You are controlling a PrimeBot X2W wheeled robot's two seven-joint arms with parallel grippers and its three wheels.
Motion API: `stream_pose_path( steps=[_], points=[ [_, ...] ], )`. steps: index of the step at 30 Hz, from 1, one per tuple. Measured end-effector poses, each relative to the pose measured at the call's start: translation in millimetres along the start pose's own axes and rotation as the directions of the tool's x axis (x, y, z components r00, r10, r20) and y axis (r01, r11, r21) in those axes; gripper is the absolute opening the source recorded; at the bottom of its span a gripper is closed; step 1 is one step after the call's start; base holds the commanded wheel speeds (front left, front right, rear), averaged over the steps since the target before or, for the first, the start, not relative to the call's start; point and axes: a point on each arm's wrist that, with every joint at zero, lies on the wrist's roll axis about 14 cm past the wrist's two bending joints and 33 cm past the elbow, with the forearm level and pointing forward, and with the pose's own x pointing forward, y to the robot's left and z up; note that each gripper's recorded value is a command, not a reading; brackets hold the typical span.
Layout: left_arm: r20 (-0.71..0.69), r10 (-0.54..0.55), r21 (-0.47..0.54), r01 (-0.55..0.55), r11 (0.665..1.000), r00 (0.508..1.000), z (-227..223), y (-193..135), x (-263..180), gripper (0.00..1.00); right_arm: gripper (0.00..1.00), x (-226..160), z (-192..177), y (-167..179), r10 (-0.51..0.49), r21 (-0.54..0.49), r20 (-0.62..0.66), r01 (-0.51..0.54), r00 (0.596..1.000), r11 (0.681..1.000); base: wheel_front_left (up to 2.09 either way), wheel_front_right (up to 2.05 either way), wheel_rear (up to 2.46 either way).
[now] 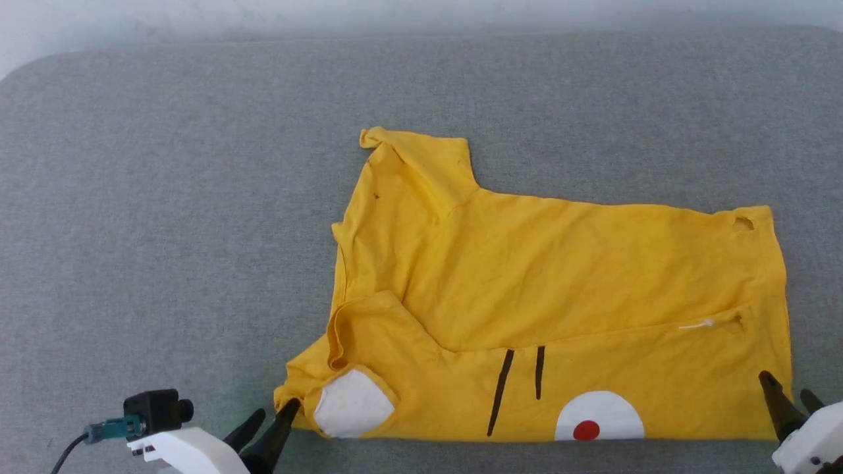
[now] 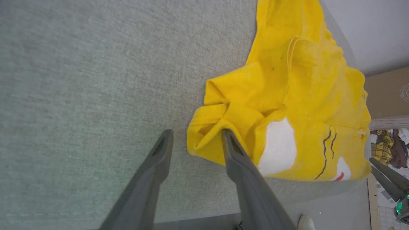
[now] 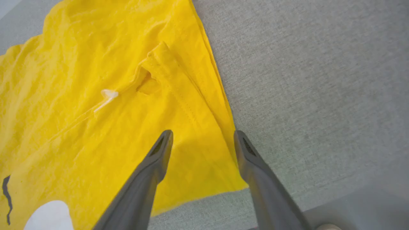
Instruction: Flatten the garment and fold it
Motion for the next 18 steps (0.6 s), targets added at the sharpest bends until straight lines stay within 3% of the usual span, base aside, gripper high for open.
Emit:
stream_pose_path(
  steps=[5,10,12,15,18],
  points=[
    [0.012,-0.038,-0.038,0.038,0.999,0.999,11.3,-9.5,-6.1,1.00,1.00,-5.0,20.0,-0.6,0.003,0.013,0.059,-0.004,0.998,1.000,0.00,0.00,0.00],
    [0.274,-0.021,0.119,-0.012,0.993,0.961,73.3,-11.8,-19.2,1.00,1.00,-14.9,69.7,13.5,0.037,-0.035,0.266,-0.028,0.963,0.999,0.00,0.00,0.00],
    [0.410,-0.046,0.187,-0.034,0.982,0.911,99.7,-20.3,-23.8,1.00,1.00,-19.2,89.0,25.5,0.067,-0.068,0.362,-0.046,0.930,0.997,0.00,0.00,0.00],
    [0.593,-0.128,0.269,-0.046,0.962,0.795,133.6,-42.0,-31.3,1.00,1.00,-25.3,107.3,41.0,0.109,-0.128,0.470,-0.054,0.876,0.990,0.00,0.00,0.00],
    [0.677,-0.209,0.379,-0.091,0.921,0.706,142.7,-59.3,-34.1,1.00,1.00,-29.2,112.6,53.8,0.147,-0.196,0.531,-0.047,0.835,0.979,0.00,0.00,0.00]
  ],
)
